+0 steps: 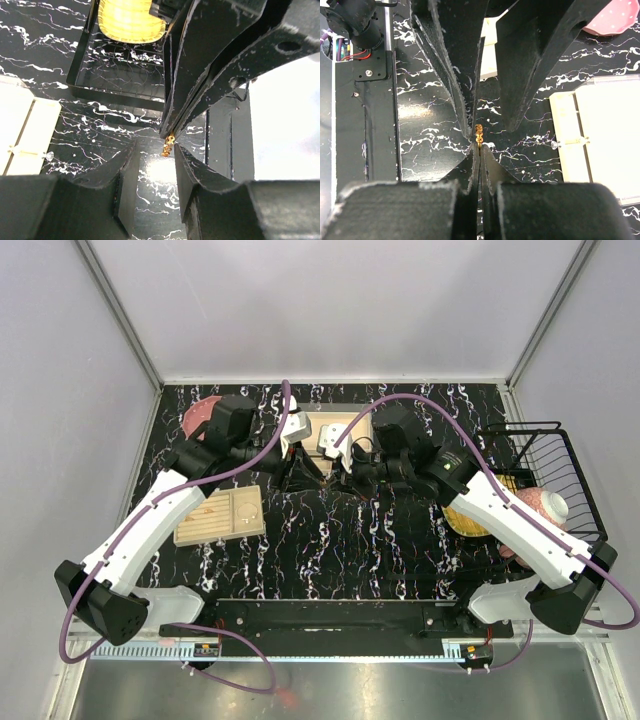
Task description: Organize the mixed jewelry
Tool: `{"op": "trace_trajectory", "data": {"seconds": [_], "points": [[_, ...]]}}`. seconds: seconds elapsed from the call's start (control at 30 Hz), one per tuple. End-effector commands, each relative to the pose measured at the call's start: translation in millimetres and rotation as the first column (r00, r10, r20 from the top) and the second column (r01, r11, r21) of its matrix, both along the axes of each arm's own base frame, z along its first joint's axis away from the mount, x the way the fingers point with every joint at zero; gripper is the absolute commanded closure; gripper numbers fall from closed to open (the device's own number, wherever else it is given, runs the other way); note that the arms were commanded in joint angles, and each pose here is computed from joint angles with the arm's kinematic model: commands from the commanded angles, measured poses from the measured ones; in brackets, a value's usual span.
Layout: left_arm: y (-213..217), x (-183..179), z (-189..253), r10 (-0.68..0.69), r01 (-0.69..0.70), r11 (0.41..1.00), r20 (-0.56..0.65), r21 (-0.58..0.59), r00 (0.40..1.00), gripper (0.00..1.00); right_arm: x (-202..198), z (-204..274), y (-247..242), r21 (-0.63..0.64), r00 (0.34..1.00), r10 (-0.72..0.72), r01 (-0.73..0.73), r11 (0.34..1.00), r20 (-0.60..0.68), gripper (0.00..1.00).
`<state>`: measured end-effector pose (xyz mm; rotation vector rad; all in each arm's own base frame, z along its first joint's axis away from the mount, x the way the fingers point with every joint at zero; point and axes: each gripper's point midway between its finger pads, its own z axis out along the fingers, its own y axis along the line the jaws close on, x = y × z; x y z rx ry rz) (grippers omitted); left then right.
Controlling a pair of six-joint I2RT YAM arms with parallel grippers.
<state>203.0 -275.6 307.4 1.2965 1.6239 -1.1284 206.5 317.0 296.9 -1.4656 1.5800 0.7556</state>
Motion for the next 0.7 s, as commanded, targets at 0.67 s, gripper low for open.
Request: {"op": "trace_trajectory", "data": {"seconds": [0.67], "points": [[-8.6, -7.8, 11.3, -0.054, 0.055, 0.997, 0.005, -0.056, 0.999, 1.0, 8.0, 20.6, 0.8, 0.059, 0.999, -0.029, 0.027, 0.998, 0.044, 1.0]]}}
